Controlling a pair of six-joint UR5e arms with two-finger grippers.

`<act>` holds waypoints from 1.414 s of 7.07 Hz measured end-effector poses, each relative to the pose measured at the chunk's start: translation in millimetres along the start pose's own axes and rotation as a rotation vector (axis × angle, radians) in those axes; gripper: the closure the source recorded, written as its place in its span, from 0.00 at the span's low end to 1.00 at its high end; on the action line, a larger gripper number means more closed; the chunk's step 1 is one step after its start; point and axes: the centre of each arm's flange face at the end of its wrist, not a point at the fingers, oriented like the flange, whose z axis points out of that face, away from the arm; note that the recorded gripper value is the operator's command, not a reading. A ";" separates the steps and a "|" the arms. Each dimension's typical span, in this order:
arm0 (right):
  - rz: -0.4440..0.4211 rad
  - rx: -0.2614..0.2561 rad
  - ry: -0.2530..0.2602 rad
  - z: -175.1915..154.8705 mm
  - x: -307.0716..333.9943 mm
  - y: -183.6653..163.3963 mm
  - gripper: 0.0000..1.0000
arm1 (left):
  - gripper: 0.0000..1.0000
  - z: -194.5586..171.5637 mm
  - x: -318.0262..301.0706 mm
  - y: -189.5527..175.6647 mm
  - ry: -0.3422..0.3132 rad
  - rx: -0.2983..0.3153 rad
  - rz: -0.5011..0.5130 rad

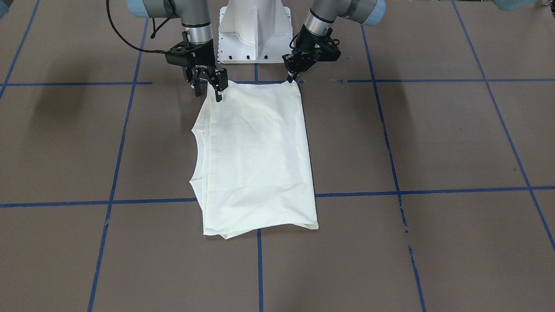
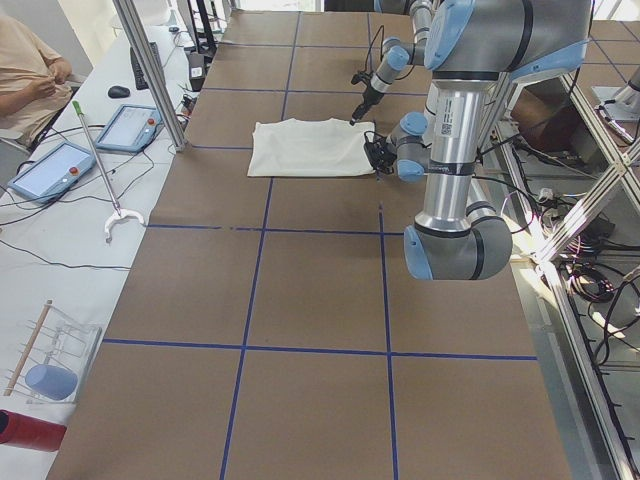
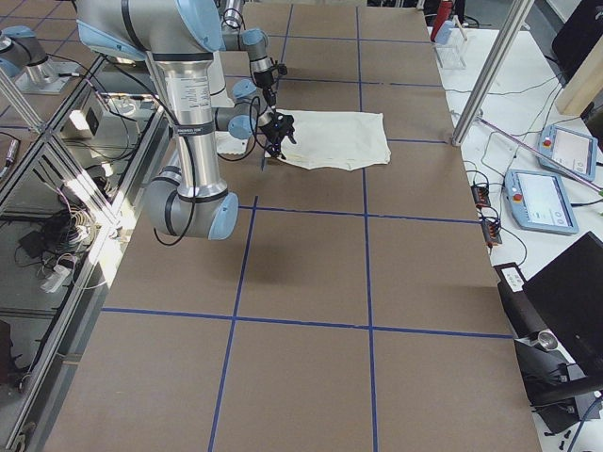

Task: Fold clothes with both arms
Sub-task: 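Move the right gripper inward to the shirt's near corner beside the collar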

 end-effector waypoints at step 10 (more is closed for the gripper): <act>0.009 0.017 -0.021 -5.8 -3.9 8.0 1.00 | 1.00 -6.6 5.0 -1.1 0.013 -0.005 0.001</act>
